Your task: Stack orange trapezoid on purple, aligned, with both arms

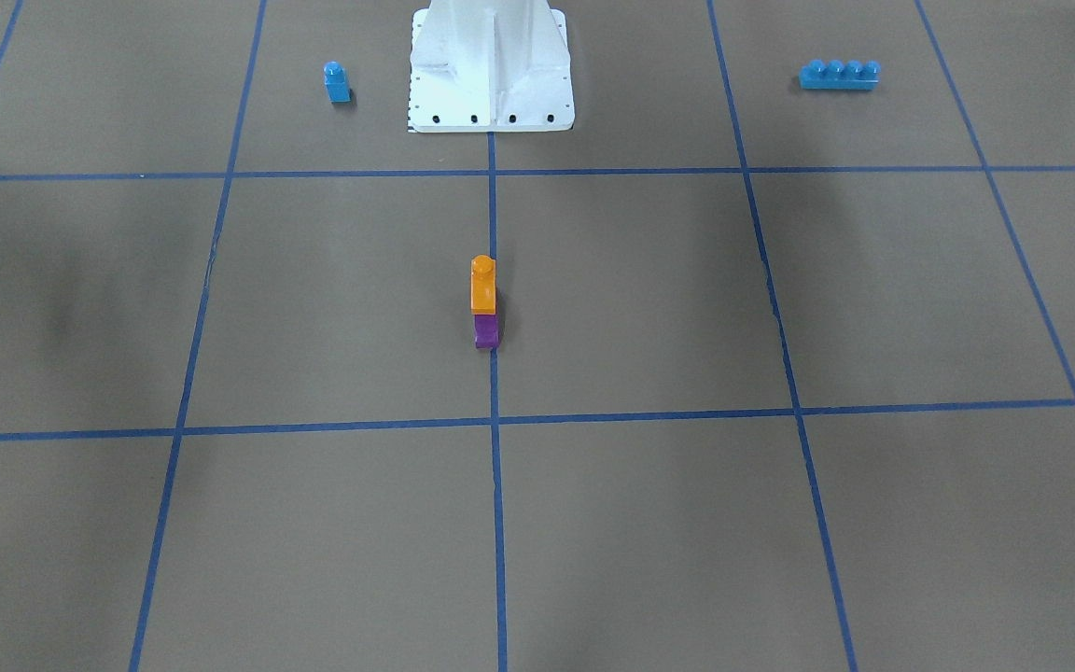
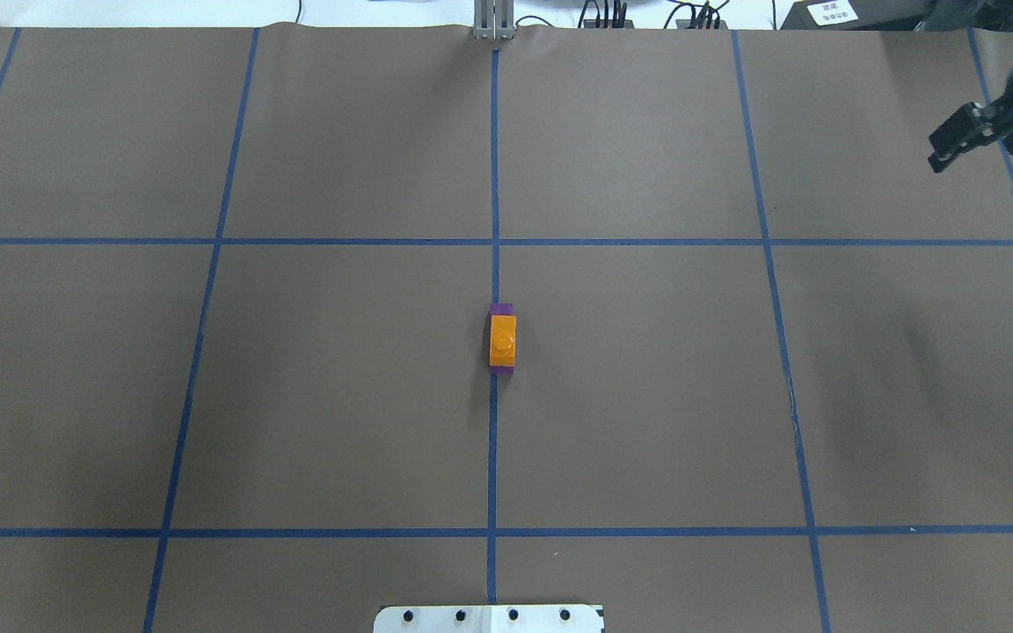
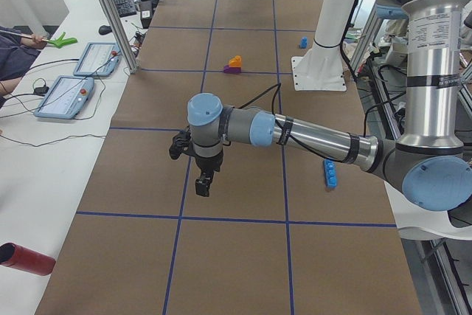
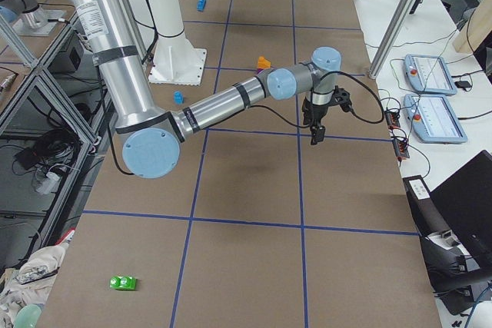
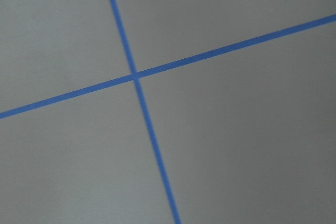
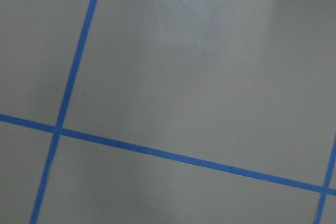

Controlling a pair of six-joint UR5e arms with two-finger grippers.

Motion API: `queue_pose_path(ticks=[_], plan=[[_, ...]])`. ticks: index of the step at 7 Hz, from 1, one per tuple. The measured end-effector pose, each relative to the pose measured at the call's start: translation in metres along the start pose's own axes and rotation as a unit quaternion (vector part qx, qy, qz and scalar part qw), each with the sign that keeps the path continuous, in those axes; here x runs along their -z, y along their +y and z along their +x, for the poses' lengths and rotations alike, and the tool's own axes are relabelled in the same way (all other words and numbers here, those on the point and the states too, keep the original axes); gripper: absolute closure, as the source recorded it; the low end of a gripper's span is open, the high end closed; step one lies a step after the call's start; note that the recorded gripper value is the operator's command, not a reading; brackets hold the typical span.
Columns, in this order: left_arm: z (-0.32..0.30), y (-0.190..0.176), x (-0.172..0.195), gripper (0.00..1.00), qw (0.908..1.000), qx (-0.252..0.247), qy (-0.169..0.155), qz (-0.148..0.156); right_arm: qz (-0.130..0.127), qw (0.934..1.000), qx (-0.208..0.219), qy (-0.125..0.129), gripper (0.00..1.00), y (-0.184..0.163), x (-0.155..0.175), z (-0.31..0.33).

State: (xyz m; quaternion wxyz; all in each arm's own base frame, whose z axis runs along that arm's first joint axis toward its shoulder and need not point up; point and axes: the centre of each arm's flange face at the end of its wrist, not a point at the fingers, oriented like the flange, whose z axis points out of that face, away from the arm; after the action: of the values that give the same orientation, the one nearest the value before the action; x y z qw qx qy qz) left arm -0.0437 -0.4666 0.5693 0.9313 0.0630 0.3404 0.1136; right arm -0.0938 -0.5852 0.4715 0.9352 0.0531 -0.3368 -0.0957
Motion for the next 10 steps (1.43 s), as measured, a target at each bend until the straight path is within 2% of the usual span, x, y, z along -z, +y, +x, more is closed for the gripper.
queue_pose_path(ticks=[3,5,8,10], plan=[[-0.024,0.006,-0.001,0.0,0.9996,0.027,0.009,0.001,-0.003,0.9997,-0.024,0.002,0.0,0.1,0.009,0.153],[-0.026,0.005,-0.003,0.0,0.9994,0.031,0.012,0.001,-0.017,0.9983,-0.056,0.003,0.0,0.145,-0.002,0.187],[-0.018,0.004,0.0,0.0,0.9988,0.024,0.04,0.015,-0.019,0.9974,-0.069,0.003,0.0,0.152,-0.004,0.19],[-0.017,0.004,0.0,0.0,0.9987,0.021,0.042,0.021,-0.015,0.9975,-0.069,0.003,0.0,0.15,-0.001,0.188]])
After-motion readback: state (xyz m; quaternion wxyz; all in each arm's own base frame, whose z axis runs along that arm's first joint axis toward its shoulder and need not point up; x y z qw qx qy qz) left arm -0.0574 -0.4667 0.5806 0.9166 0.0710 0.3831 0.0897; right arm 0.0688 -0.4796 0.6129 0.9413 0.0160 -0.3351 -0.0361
